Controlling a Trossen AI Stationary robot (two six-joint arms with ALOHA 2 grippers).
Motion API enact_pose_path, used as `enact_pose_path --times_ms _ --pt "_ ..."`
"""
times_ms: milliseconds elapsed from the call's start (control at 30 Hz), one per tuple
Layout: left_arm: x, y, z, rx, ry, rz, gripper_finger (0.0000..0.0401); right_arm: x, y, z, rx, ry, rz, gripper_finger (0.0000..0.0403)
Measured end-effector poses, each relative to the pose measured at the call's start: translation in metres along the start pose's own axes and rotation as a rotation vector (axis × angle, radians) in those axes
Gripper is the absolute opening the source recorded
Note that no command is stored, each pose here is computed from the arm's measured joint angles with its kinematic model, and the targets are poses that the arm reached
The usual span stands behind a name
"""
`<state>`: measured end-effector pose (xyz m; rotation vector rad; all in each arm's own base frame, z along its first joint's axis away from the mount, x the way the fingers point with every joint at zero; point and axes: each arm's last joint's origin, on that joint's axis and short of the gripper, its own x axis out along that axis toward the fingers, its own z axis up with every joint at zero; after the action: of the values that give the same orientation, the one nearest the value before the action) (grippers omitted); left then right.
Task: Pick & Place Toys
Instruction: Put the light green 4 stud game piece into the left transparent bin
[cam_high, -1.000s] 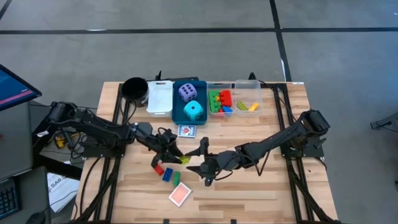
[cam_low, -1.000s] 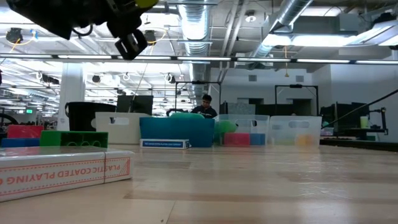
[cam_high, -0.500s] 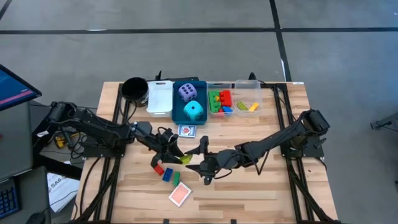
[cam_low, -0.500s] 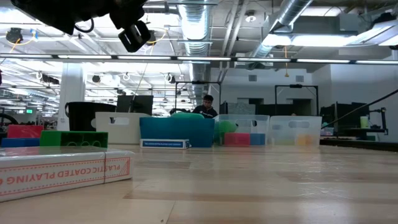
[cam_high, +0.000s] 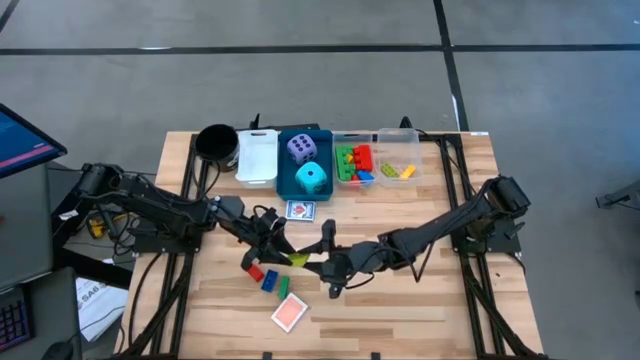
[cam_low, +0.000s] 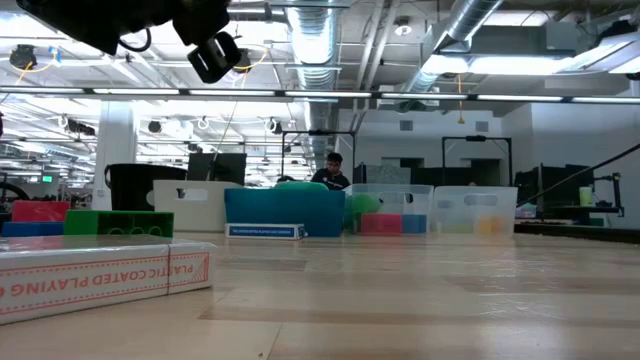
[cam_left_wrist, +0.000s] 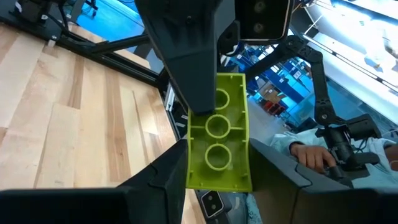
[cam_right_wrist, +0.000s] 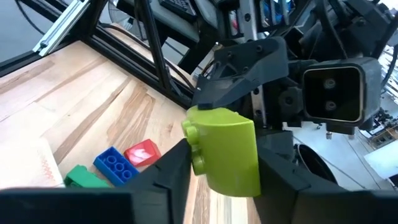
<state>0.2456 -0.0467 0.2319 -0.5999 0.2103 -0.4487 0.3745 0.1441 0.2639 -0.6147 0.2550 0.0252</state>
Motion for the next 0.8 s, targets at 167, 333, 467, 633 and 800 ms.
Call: enact_pose_path --times_ms 167,333,467,633,800 --pt "-0.0002 -0.0003 0.0006 -0.002 -0.007 0.001 0.0140 0.0003 0.0007 -0.0006 -0.005 0.002 0.003 0.0106" --pt "-0.0002 -0.0003 0.0009 0.000 -0.013 0.005 0.0146 -0.0002 0.0015 0.0000 -0.004 0.002 -0.002 0.0106" --pt "-0.0002 -0.0005 0.0014 0.006 -0.019 0.006 0.0155 -0.0016 0.0036 0.0025 0.012 -0.004 0.000 0.0107" --pt "-0.0001 -0.0011 0.0029 0.014 -0.032 0.007 0.0171 -0.0031 0.0057 0.0058 0.025 -0.015 0.002 0.0101" --pt "-0.0001 -0.0011 0.0028 -0.022 -0.024 -0.005 0.0206 -0.0034 0.0059 0.0075 0.042 -0.024 0.004 0.0100"
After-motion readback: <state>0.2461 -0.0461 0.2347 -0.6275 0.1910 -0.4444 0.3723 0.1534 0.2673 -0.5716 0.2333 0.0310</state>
